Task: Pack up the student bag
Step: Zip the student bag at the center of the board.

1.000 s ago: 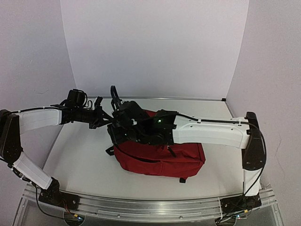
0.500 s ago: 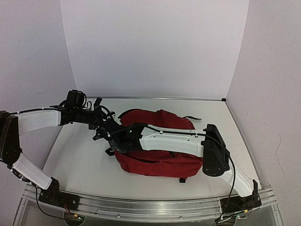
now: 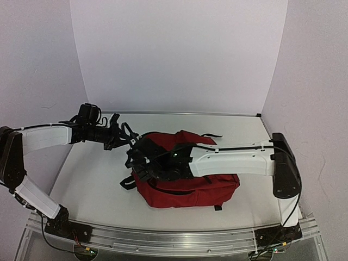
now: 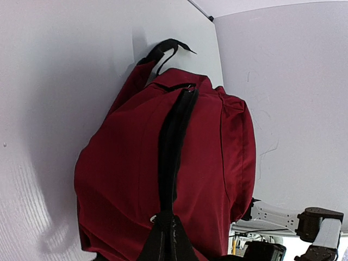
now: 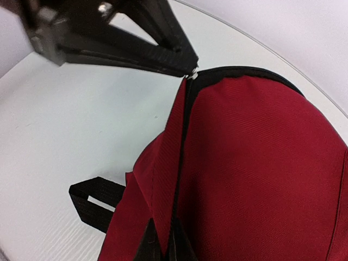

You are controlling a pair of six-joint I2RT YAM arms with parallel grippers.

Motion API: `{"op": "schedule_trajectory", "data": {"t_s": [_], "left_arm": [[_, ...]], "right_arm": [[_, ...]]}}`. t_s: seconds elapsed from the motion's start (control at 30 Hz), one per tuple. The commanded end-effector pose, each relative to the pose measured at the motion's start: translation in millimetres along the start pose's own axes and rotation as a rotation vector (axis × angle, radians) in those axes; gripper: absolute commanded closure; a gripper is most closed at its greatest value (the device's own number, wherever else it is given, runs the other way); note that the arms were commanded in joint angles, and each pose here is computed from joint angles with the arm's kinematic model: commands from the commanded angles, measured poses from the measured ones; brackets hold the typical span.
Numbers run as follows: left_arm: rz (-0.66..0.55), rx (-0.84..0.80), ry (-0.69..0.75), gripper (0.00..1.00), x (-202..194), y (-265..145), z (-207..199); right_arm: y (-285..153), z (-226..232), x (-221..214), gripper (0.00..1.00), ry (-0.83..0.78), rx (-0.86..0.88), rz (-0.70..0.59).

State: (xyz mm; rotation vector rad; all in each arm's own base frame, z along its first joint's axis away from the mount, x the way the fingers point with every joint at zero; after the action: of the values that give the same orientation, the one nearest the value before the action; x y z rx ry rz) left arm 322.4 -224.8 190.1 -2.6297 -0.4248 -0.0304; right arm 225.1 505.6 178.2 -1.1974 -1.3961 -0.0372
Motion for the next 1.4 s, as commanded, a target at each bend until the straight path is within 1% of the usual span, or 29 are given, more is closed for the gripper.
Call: {"op": "schedule_trajectory", "data": {"t_s": [0.0, 0.17, 0.27, 0.47, 0.63, 0.83, 0.87, 0.93, 1.07, 1.1, 1.13, 1.2, 1.23, 1.33, 1.37], "left_arm": [[-0.118, -0.055, 0.088, 1.0, 37.3, -5.8, -26.2], [-0.11, -0.083, 0.113, 1.0, 41.9, -0.7, -30.6], [-0.102, -0.087, 0.112, 1.0, 46.7, 6.5, -27.6], [-0.069, -0.145, 0.123, 1.0, 53.5, 20.0, -29.1], [-0.058, -0.196, 0.144, 1.0, 60.8, 24.0, -41.0], [-0.035, -0.205, 0.139, 1.0, 69.4, 36.1, -38.6], [-0.03, -0.21, 0.138, 1.0, 69.8, 37.8, -38.2], [-0.013, -0.23, 0.14, 1.0, 66.6, 38.4, -39.2], [0.023, -0.258, 0.176, 1.0, 45.1, 37.1, -44.0], [0.037, -0.26, 0.185, 1.0, 37.3, 38.2, -45.2], [0.055, -0.26, 0.192, 1.0, 28.0, 40.8, -45.3], [0.098, -0.258, 0.201, 1.0, 7.2, 48.5, -44.3], [0.118, -0.252, 0.201, 1.0, -2.4, 51.8, -41.4], [0.146, -0.234, 0.193, 1.0, -20.1, 56.7, -32.5], [0.147, -0.228, 0.188, 1.0, -22.9, 56.7, -29.8]], "right_arm": [[-62.1, 25.8, 10.9, 1.0, 0.007, 0.265, -0.069], [-76.4, 37.0, -9.1, 1.0, -0.001, 0.364, -0.035], [-91.6, 45.7, -8.1, 1.0, -0.008, 0.43, -0.045], [-127.9, 63.7, 2.0, 1.0, -0.023, 0.587, -0.086], [-142.9, 69.2, -2.4, 1.0, -0.019, 0.666, -0.073], [-159.0, 74.4, -13.9, 1.0, -0.022, 0.746, -0.046], [-157.8, 72.7, -17.2, 1.0, -0.021, 0.736, -0.038], [-149.0, 63.5, -23.8, 1.0, -0.009, 0.658, -0.024], [-119.1, 22.8, -24.0, 1.0, 0.072, 0.325, -0.021], [-112.7, 13.3, -22.5, 0.98, 0.096, 0.247, -0.022], [-106.7, 8.2, -20.9, 0.94, 0.116, 0.192, -0.023], [-93.8, 5.5, -18.0, 0.87, 0.141, 0.12, -0.022], [-87.8, 4.8, -17.4, 0.81, 0.154, 0.091, -0.022], [-75.4, 11.7, -10.5, 0.51, 0.167, 0.074, -0.024], [-72.9, 13.3, -8.4, 0.46, 0.17, 0.072, -0.025]]}}
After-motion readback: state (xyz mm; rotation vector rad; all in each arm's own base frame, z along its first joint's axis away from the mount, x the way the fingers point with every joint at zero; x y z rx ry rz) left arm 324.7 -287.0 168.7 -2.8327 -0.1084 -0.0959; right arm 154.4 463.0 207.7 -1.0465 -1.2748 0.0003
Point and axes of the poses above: each gripper's point midway between its finger pads, its own y axis out along the fingers, its own z axis along the line the jaws close on, x = y × z, the point moved 2 cm from there along -y, back along the fingers, and after that the axes turned 13 degrees about -y, right-handed, at the moved point
